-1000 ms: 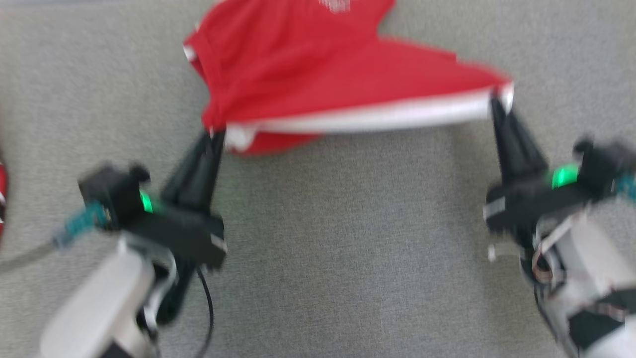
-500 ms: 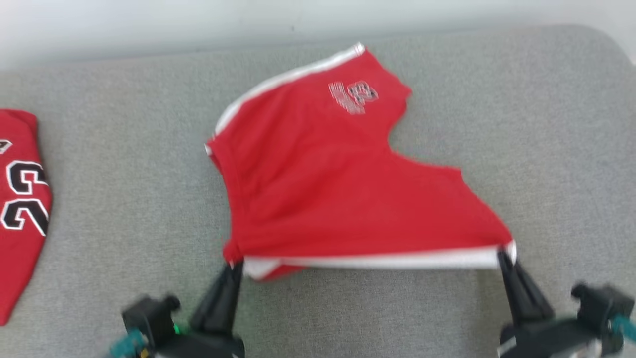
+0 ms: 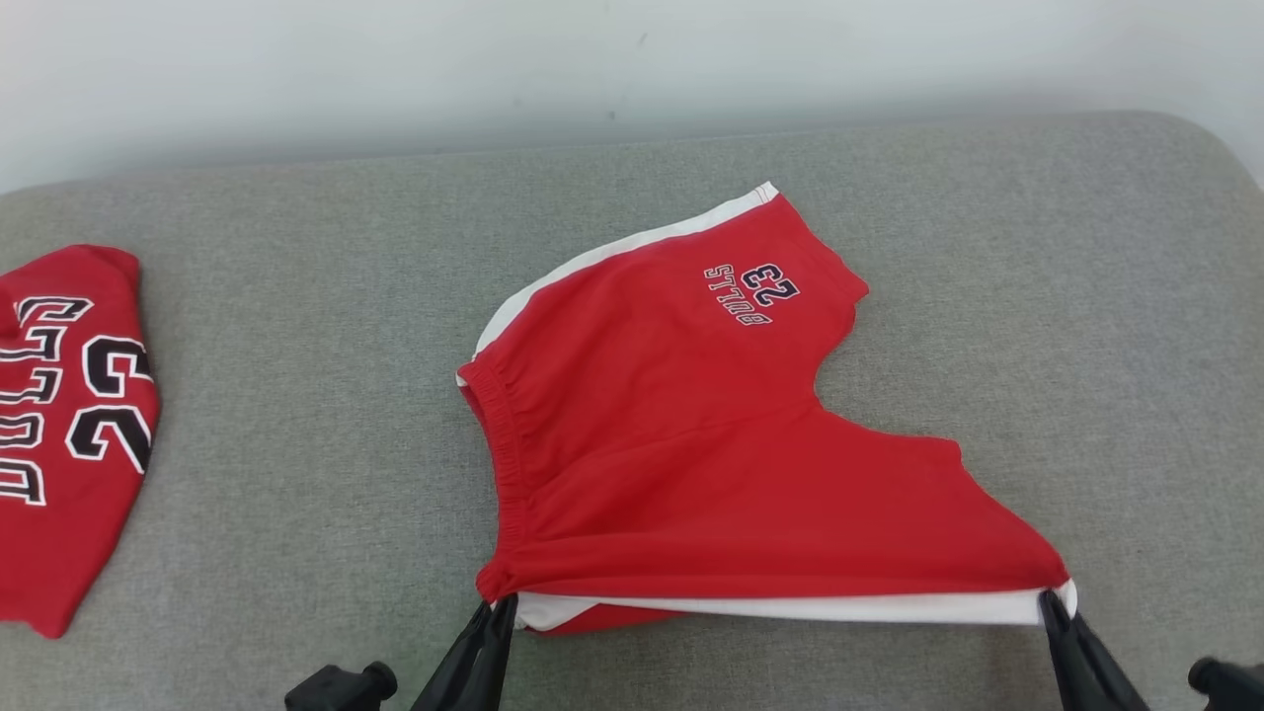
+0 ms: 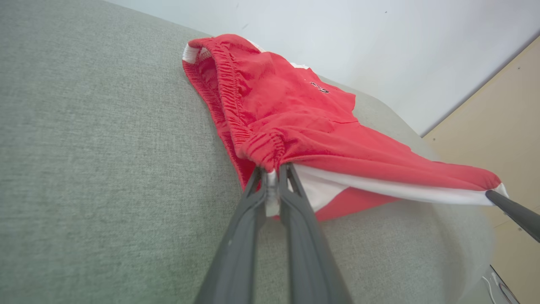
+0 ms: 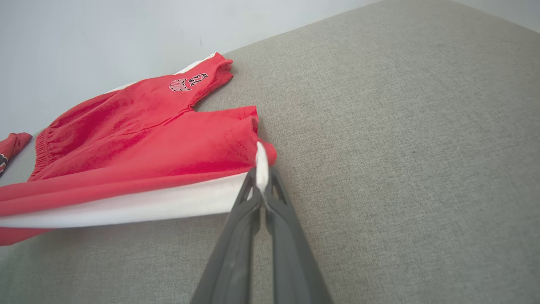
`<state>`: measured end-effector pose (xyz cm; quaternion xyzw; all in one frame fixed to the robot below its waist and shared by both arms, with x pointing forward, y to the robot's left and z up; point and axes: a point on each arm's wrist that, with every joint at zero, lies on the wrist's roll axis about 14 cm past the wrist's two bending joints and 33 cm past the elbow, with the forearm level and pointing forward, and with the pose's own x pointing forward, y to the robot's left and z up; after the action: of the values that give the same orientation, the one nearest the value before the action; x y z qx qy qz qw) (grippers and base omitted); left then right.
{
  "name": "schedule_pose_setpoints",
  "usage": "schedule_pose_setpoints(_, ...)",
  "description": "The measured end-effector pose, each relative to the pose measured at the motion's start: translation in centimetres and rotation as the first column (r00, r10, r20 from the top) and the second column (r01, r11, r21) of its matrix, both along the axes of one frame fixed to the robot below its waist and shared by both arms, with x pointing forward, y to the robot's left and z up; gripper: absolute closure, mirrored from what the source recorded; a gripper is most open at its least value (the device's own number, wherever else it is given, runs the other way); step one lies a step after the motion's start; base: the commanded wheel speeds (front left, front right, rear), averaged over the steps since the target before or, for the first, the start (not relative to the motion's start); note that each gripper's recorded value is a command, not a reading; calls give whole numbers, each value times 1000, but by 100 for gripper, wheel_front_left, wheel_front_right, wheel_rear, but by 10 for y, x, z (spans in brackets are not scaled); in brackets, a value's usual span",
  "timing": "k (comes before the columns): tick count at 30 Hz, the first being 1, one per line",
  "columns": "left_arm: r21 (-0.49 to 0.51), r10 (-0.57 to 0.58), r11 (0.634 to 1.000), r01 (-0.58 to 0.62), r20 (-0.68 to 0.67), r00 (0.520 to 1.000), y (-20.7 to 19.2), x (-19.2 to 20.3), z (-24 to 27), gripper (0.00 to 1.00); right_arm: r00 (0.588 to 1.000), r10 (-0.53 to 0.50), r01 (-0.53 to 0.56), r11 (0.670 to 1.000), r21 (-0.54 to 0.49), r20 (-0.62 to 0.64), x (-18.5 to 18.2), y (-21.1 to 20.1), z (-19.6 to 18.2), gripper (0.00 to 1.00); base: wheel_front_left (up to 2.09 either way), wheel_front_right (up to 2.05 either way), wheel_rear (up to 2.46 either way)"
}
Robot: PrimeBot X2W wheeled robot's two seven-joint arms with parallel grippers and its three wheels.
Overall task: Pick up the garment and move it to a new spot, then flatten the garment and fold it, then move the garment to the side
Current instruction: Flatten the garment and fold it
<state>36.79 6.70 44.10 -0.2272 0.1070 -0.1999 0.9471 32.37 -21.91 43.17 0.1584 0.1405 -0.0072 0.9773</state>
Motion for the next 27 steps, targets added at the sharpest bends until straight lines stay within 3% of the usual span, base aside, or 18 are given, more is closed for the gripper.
schedule_pose_setpoints(7,10,-27,1000,26,75,997,-7,12,18,100,994,70,-67,997,-47,80,39,6,27,100,0,0,0)
schedule_pose_setpoints(16,30,-38,999,33,180,983,-8,52,46,100,970,153,-136,986,-101,189,125,16,68,100,0,0,0)
schedule_pose_setpoints(27,97,-64,994,44,212,975,-7,112,51,100,969,192,-171,975,-140,154,232,32,68,100,0,0,0)
